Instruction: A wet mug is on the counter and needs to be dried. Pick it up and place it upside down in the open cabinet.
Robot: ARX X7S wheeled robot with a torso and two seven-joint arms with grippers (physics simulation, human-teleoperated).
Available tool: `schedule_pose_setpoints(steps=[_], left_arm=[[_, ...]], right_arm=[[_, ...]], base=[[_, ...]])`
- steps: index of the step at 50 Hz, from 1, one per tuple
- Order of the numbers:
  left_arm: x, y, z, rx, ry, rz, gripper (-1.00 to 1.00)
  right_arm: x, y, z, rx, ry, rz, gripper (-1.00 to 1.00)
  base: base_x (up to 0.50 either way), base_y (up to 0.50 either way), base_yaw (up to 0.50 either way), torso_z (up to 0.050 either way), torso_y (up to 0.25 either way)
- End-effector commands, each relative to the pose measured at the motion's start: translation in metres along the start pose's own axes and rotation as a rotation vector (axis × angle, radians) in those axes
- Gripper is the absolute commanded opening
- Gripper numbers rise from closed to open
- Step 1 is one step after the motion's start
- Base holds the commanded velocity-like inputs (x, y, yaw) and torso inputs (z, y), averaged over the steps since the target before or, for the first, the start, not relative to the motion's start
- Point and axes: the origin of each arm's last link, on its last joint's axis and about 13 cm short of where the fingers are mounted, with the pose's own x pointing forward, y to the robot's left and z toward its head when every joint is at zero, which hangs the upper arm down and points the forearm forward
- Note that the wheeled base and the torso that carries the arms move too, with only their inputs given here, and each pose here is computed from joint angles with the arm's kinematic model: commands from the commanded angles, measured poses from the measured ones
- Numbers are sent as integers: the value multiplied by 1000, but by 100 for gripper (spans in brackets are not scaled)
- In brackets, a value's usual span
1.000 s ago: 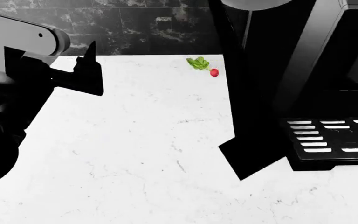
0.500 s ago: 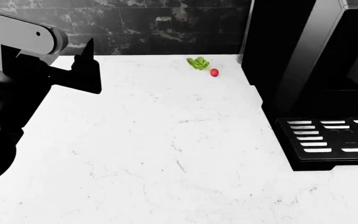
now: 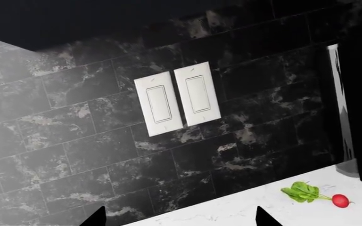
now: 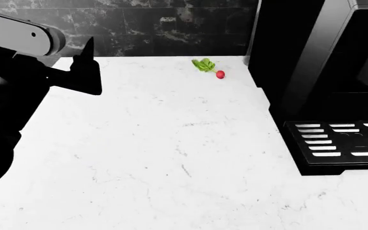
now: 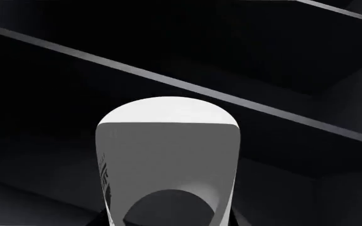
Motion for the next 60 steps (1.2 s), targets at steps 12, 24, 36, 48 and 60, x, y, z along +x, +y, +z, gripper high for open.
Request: schedule_pose_setpoints(steps=[12,24,36,48,60], left_arm=[[-4,5,2,-1,-15,23,100],[-4,7,3,2,-13,36,100],[-6,8,2,5,-9,42,100],[-6,6,1,10,-3,42,100],[-6,8,-1,9,-2,52,100]], right_arm=[[68,-10,-12,22,108,-79,-100],[99,-18,-23,39,145,-142,-100],[115,-24,-33,37,177,-198,-100],[125,-30,-53,43,209,-271,-100],[130,-25,-62,28,223,-285,-100]], base=[[0,0,0,0,0],[0,0,0,0,0],[0,0,0,0,0],[0,0,0,0,0],[0,0,0,0,1]])
